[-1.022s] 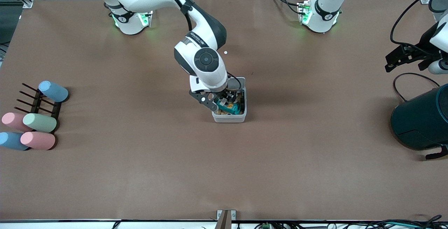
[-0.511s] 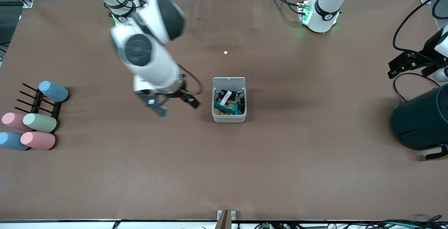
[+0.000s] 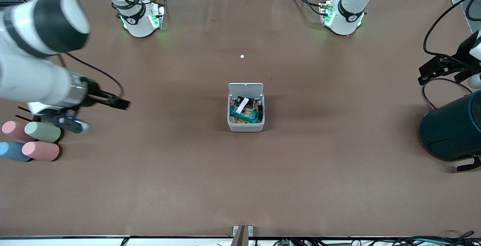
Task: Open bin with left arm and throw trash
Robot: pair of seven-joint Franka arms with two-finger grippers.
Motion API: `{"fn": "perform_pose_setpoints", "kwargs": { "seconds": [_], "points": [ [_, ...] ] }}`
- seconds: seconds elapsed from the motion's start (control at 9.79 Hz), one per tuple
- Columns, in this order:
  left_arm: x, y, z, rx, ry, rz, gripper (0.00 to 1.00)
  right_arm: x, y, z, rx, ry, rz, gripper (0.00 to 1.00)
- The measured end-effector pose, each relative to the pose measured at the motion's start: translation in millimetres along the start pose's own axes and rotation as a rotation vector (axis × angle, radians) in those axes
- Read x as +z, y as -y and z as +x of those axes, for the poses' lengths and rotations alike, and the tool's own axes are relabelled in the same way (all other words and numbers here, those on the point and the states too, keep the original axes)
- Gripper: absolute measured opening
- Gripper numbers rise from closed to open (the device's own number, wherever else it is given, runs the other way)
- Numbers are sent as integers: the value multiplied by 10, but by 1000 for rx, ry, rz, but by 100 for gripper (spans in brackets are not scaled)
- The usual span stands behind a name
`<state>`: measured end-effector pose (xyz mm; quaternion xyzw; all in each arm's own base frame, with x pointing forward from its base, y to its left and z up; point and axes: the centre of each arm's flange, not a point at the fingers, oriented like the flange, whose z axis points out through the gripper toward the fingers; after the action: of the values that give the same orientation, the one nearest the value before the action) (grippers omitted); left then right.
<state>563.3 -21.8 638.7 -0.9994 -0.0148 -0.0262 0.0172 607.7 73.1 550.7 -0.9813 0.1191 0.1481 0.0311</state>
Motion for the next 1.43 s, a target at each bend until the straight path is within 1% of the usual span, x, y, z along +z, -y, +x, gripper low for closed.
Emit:
{"fn": "perform_pose_setpoints", "kwargs": {
  "seconds": [0.1, 0.2, 0.31, 0.41, 0.51, 0.72, 1.12, 1.43],
  "points": [
    [4, 0, 2, 0, 1, 0, 100, -209, -313, -115, -81, -5, 4, 100],
    [5, -1, 3, 0, 2, 0, 100, -419, -506, -321, -171, -29, -1, 100],
    [7, -1, 5, 0, 2, 0, 100, -562, -630, -576, -253, -53, -14, 100],
    [7, 1, 6, 0, 2, 0, 100, -620, -665, -799, -298, -69, -30, 100],
    [6, 2, 7, 0, 2, 0, 100, -659, -632, -935, -322, -87, -49, 100],
    [6, 3, 7, -1, 2, 0, 100, -733, -530, -1022, -349, -124, -95, 100],
    [6, 2, 7, 0, 2, 0, 100, -803, -367, -1033, -380, -173, -106, 100],
    [6, 2, 7, 0, 2, 0, 100, -857, -508, -939, -353, -198, -94, 100]
  ]
}}
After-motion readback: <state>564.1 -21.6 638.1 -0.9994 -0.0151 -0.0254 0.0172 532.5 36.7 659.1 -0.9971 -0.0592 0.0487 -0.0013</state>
